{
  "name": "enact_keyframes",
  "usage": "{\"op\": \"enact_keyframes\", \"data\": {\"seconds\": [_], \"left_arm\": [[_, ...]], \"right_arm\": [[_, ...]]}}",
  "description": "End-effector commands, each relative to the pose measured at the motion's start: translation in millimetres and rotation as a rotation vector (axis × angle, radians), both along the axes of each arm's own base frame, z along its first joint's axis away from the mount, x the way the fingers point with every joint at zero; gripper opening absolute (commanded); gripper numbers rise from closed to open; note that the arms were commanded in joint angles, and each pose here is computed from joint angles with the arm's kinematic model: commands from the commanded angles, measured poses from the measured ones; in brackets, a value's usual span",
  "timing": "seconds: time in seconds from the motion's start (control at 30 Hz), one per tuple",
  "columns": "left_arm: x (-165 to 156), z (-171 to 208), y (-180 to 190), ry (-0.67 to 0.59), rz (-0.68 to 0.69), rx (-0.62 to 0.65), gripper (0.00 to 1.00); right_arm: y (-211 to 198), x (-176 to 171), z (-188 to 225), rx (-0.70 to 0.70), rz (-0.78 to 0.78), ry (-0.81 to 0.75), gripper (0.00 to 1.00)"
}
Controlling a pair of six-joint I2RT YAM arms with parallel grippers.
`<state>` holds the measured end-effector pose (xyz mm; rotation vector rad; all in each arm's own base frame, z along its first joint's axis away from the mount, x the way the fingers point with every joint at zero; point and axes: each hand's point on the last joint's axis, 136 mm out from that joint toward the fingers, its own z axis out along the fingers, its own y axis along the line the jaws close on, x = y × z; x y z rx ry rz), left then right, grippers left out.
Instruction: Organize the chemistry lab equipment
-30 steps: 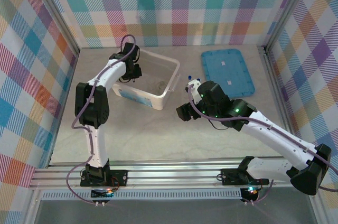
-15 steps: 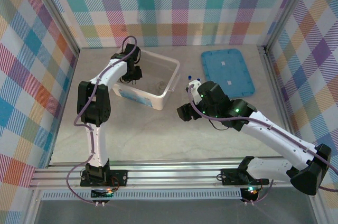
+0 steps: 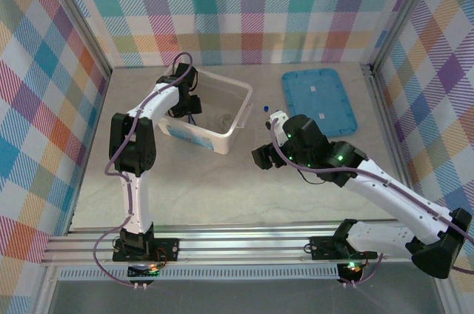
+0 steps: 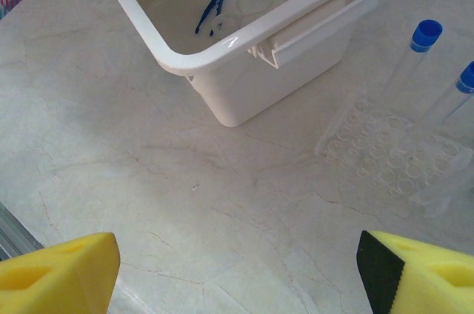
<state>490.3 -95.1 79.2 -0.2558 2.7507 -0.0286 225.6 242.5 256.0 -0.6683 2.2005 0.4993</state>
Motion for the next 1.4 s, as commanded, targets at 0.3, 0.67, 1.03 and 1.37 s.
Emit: {"op": "enact_keyframes", "data": {"seconds": [0.3, 0.67, 1.03, 1.37], "left_arm": [[-49.7, 15.6, -13.2, -0.018, -0.023, -0.029, 0.57], [-76.7, 11.0, -15.8, -0.011, -0.041, -0.043, 0.58], [-109.1, 26.8, -27.6, -0.004, -0.106, -0.096, 0.58], [-140.8, 19.0, -53.6, 0.041, -0.187, -0.126, 0.58]], "right_arm": [[-7.1, 10.5, -3.1, -0.039, -0.081, -0.007, 0.85], [-9.7, 20.0, -8.3, -0.048, -0.152, 0.018, 0.87], [-16.2, 20.3, -6.3, -0.02, -0.192, 0.029, 0.87], [-26.9, 32.0, -4.6, 0.008, -0.261, 0.048, 0.87]]}}
